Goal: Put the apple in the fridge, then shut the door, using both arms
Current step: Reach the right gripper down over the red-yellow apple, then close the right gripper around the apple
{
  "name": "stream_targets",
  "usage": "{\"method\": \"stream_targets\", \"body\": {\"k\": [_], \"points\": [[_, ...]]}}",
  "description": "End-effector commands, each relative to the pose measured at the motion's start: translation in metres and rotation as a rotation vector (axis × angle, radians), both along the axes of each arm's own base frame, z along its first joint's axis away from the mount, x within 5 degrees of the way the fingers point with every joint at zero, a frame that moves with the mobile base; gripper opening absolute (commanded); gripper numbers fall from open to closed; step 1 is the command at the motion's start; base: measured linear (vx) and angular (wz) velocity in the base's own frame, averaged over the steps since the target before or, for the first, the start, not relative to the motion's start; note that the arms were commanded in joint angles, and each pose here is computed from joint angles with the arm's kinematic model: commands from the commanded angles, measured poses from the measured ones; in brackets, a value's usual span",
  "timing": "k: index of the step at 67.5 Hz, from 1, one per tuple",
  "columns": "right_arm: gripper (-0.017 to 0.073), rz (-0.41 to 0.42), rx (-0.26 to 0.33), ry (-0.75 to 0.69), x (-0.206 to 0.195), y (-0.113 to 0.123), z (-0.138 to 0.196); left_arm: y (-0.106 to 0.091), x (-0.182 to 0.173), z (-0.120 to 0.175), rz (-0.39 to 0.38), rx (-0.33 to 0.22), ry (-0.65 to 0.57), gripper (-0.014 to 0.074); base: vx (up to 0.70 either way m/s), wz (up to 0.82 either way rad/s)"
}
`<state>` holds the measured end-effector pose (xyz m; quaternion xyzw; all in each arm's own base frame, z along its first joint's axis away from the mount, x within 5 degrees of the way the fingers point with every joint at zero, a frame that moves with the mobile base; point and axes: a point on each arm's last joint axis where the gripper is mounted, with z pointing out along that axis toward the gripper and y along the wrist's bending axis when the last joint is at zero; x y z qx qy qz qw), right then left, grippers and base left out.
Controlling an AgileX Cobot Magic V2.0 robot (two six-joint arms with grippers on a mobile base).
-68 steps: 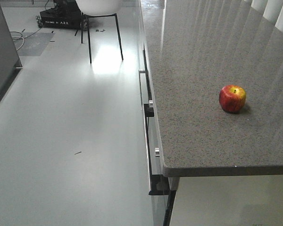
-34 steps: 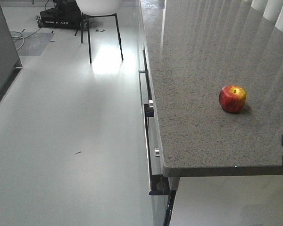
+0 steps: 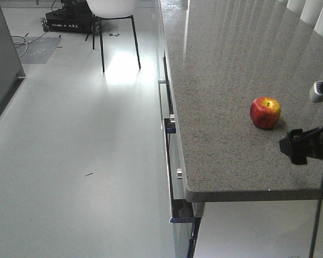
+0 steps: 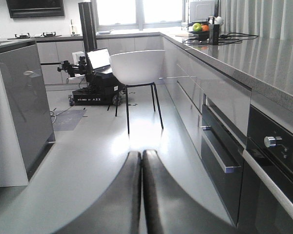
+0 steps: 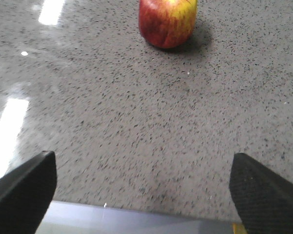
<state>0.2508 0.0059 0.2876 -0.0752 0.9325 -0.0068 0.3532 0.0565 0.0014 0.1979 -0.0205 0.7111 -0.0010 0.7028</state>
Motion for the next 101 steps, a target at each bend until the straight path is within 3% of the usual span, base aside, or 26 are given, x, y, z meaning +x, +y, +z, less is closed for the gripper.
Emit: {"method": "stream_targets", "body": {"k": [1,46,72,89,101], "points": [[0.07,-0.009,-0.02,-0.091,0.023,-0.002,0.017,0.0,-0.001,0.004,-0.004,-0.015,-0.081,-0.0006,0.0,0.0],[0.0673,-0.038,0.002,-0.012,0.149,-0.001,-0.006,0.0,-0.001,0.004,-0.004,-0.015,-0.081,-0.0006,0.0,0.0],[0.0648,-0.023,-0.055,-0.027,0.2,-0.003,-0.025,0.0,-0.001,0.004,-0.004,-0.015,-0.081,-0.0006,0.0,0.0],[0.0551,-0.018,-0.059,-0.035,0.209,-0.003,-0.031,0.0,-0.001,0.004,-0.004,-0.015,-0.081,-0.0006,0.0,0.0],[0.0433,-0.019,-0.057,-0.018,0.208,-0.003,-0.033,0.0,-0.001,0.004,-0.004,-0.015,-0.081,-0.0006,0.0,0.0]]}}
